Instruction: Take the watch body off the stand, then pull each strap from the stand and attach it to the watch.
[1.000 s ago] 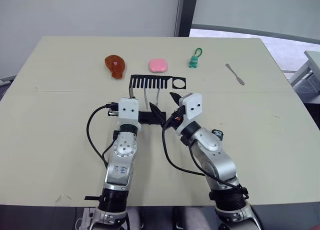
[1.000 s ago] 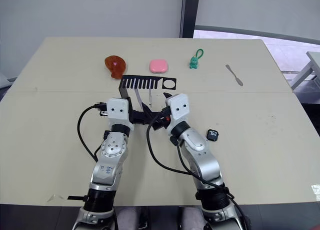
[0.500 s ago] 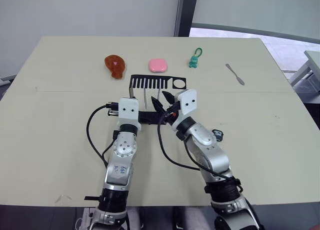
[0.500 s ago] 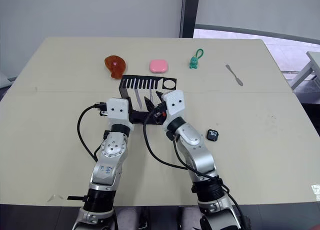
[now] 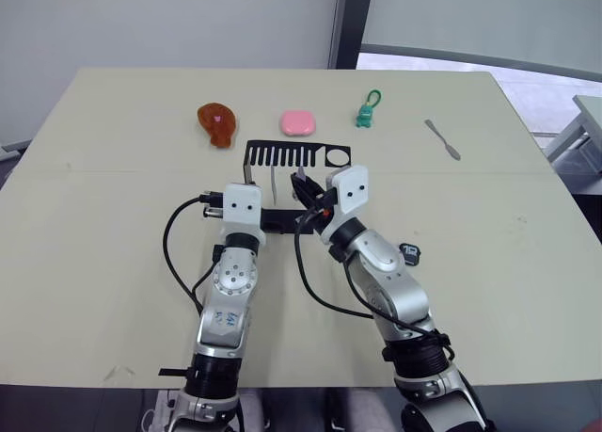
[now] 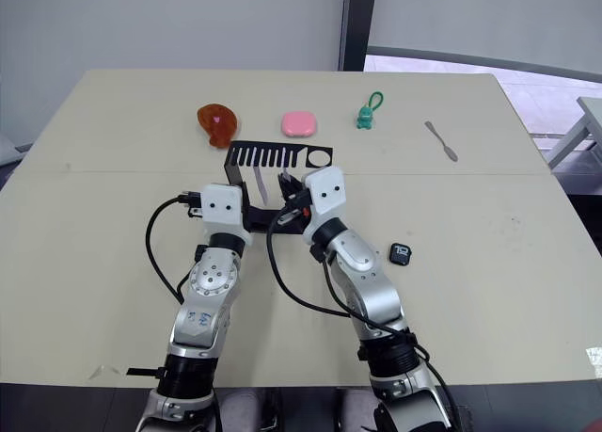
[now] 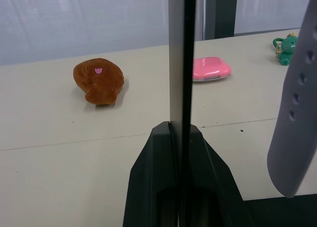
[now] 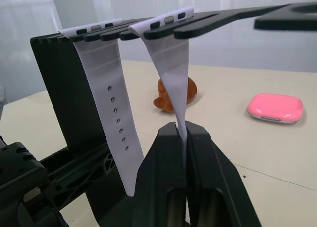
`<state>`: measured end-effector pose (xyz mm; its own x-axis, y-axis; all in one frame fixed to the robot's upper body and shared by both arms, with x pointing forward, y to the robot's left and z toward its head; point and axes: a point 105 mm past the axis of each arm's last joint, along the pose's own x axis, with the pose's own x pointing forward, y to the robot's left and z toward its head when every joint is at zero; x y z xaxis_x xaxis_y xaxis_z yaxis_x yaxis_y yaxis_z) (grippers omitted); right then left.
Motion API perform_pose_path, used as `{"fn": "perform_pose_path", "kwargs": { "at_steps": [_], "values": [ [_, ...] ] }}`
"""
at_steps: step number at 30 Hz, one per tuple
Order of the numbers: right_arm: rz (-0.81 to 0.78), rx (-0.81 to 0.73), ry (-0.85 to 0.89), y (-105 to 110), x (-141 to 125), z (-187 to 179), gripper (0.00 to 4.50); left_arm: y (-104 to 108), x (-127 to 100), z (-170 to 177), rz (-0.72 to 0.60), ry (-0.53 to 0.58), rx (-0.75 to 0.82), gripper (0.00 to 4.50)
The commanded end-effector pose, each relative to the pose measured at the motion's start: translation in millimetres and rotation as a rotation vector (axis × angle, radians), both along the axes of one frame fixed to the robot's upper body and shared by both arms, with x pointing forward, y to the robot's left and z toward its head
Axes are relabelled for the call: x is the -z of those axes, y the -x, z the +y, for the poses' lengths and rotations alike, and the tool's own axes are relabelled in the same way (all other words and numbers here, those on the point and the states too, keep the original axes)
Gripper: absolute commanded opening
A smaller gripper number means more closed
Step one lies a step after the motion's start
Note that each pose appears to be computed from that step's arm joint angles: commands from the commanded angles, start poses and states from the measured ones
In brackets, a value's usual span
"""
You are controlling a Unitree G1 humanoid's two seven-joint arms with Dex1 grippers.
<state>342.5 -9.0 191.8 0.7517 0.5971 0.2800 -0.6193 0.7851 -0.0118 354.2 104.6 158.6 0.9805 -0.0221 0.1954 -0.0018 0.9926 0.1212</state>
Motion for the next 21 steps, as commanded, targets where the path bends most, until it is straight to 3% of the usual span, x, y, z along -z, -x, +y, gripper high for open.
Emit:
{"fn": "perform_pose_path", "kwargs": {
  "at_steps": [1,7,21],
  "values": [
    [-0.080,-0.035,-0.020,8.9,-16.4,3.6,0.01,1.3,-8.8,-5.2,-0.028,-0.007,0.019,0.00],
    [-0.229,-0.057,0.093,17.4,-22.3,3.2,0.01,1.7,-6.5,-3.7,-0.014,0.001,0.015,0.00],
    [-0.275,-0.130,0.210,39.1,-1.0,-17.4,0.01,1.7,-4.5,-3.5,-0.006,0.009,0.021,0.00]
  ]
}}
